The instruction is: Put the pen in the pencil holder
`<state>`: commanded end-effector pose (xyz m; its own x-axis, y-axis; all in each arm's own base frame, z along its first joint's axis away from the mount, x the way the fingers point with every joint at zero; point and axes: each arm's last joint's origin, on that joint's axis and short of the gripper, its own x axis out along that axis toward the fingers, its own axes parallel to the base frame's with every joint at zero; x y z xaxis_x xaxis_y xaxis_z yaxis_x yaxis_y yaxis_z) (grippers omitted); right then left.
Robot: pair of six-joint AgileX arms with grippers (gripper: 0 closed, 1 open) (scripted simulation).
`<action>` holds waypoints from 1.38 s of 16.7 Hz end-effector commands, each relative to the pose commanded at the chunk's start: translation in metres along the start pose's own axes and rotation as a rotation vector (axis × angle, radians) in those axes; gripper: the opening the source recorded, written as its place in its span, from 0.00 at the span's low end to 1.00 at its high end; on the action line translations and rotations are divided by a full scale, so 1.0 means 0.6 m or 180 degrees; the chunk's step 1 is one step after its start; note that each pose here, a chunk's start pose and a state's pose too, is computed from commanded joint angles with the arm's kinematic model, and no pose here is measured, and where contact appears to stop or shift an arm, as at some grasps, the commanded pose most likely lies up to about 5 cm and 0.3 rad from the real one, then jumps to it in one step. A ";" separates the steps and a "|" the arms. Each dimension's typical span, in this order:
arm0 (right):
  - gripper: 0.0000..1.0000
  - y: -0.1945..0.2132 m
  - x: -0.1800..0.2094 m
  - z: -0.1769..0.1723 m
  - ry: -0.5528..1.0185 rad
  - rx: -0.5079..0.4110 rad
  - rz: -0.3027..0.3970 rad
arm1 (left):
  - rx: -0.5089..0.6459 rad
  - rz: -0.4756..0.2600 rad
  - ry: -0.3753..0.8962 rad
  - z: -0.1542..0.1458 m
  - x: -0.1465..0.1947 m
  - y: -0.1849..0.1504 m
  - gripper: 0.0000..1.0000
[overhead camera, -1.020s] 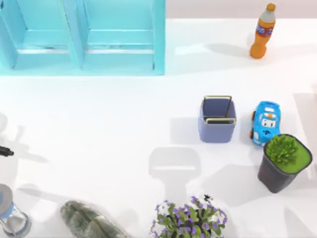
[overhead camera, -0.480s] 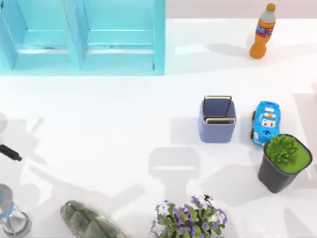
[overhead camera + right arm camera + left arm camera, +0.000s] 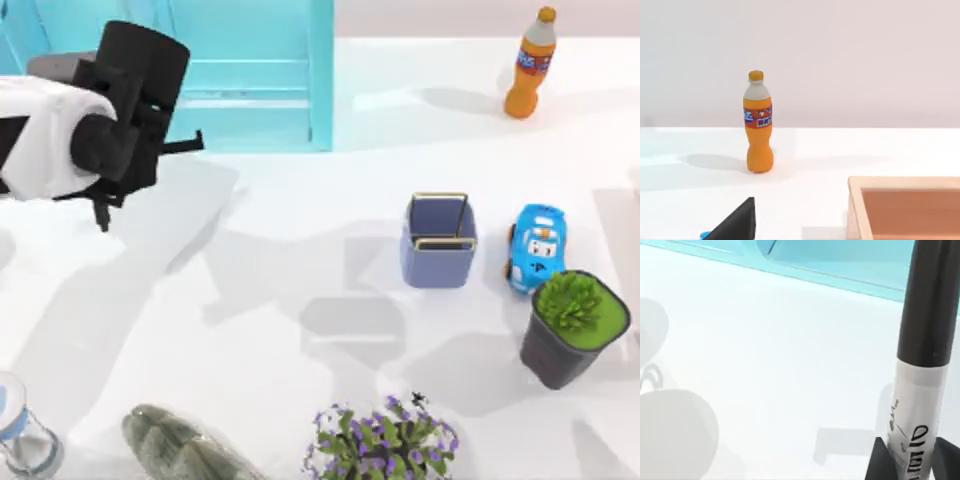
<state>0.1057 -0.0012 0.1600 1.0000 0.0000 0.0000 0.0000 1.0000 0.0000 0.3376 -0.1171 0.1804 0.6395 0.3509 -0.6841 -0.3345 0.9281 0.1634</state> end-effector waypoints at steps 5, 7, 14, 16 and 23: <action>1.00 0.000 0.000 0.000 0.0000 0.0000 0.0000 | 0.0696 0.0548 -0.1290 -0.040 -0.039 -0.253 0.00; 1.00 0.000 0.000 0.000 0.0000 0.0000 0.0000 | 0.0594 0.0627 -0.1709 -0.067 -0.084 -0.334 0.00; 1.00 0.000 0.000 0.000 0.0000 0.0000 0.0000 | -0.0396 0.0406 -0.2352 -0.148 -0.270 -0.482 0.00; 1.00 0.000 0.000 0.000 0.0000 0.0000 0.0000 | -0.0615 0.0343 -0.2375 -0.158 -0.301 -0.494 0.00; 1.00 0.000 0.000 0.000 0.0000 0.0000 0.0000 | -0.1045 0.0008 -0.2380 -0.154 -0.306 -0.531 0.00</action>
<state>0.1057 -0.0012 0.1600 1.0000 0.0000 0.0000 0.0000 1.0000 0.0000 0.2629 -0.4889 0.1879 0.8926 0.4508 -0.0099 -0.4481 0.8843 -0.1316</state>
